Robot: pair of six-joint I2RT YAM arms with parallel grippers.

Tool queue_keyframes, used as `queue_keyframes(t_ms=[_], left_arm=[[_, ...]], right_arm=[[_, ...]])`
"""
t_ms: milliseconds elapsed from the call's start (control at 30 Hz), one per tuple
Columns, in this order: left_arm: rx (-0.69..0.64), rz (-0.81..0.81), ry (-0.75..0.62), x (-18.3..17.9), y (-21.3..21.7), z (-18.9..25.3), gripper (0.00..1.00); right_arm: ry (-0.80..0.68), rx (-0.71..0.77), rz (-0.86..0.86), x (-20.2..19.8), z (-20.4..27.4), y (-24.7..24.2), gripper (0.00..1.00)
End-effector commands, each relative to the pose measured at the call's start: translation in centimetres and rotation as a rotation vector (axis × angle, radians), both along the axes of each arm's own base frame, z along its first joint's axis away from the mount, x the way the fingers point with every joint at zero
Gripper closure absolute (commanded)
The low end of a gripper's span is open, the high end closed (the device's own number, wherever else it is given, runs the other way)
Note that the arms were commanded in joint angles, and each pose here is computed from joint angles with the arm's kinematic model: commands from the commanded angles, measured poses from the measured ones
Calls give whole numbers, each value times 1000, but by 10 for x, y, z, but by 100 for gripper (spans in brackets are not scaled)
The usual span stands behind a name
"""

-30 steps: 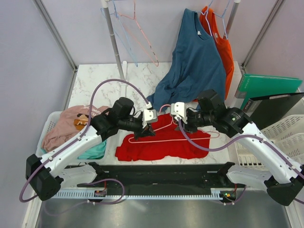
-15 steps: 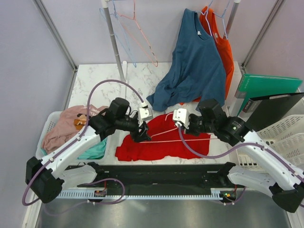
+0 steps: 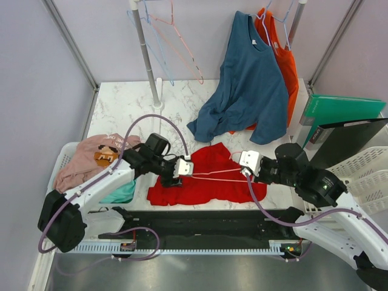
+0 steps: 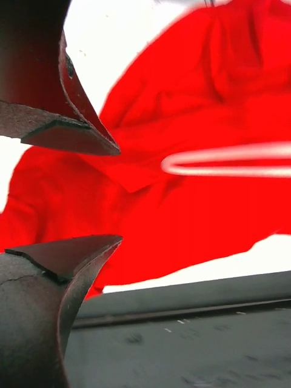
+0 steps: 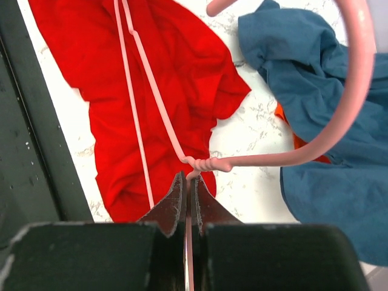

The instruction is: Place the t-shirt on the hanger

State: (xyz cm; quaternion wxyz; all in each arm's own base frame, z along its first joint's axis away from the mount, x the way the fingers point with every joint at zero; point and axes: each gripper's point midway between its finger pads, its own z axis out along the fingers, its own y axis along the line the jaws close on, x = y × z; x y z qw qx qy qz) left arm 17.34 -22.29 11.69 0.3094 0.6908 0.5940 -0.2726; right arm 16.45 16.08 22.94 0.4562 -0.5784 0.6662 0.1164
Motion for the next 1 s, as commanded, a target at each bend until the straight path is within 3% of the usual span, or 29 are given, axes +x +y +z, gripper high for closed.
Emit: queue_keyframes(t_ms=[0,67,267,367,400,500,600,733,967], left_arm=[[50,-170,-190,9,-4,-28,39],[55,-176,-262,20,-11,-33,39],[132,-112,-280,47,-12,-59,42],[129,-56,-285,61,-17,-62,60],[119,-3,-239,67,-21,-60,75],[75,104,-150,86,-21,-45,94],[22,175,-98,102,-13,-31,98],[27,144,-3,90,-11,-32,94],[29,132,10,86,-10,-33,92]], right_arm=[[-5,-47,-21,-5,-5,-15,100],[6,-53,-17,-8,-7,-16,100],[11,-64,-10,-10,-12,-17,100],[8,-74,-1,-7,-17,-15,100],[-4,-70,3,-4,-16,-13,100],[-14,-76,-5,2,-18,-10,100],[-49,-56,-24,15,-14,-3,100],[-74,-56,-69,34,-16,3,100],[-149,-67,-115,61,-14,9,100]])
